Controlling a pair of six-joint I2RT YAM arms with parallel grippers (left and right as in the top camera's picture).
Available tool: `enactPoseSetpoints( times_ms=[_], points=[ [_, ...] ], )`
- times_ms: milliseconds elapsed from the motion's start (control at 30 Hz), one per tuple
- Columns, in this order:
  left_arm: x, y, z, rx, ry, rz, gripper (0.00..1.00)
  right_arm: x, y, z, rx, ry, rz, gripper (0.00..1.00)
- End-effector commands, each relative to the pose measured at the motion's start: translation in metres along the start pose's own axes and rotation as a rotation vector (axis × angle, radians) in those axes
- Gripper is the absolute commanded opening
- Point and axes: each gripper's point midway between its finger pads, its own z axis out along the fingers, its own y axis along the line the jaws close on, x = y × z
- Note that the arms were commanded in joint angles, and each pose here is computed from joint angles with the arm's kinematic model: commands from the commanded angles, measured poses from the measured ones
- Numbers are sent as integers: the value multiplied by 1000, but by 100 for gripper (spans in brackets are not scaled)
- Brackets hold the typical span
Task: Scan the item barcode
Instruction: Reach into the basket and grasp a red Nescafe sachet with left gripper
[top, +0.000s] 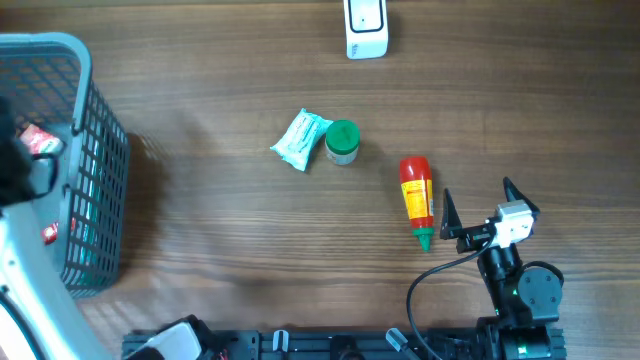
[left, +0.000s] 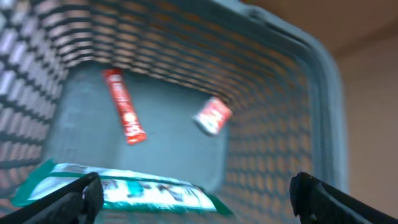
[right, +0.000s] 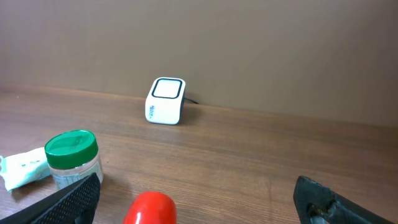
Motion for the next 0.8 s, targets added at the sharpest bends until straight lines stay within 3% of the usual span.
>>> enactPoseSetpoints(
  times_ms=[0, 100, 367, 500, 767],
  points=[
    [5, 28, 43, -209, 56, -161, 94, -2, -2, 0, 14, -8, -18, 100],
    [7, 48, 75, -367, 59, -213, 93, -2, -2, 0, 14, -8, -18, 100],
    [23, 76, 149, -618, 101, -172, 89, -2, -2, 0, 14, -8, -18, 100],
    [36, 87, 175, -706, 123, -141, 82, -2, -2, 0, 14, -8, -18, 100],
    [66, 119, 221, -773, 114, -96, 81, -2, -2, 0, 14, -8, -18, 100]
  ],
)
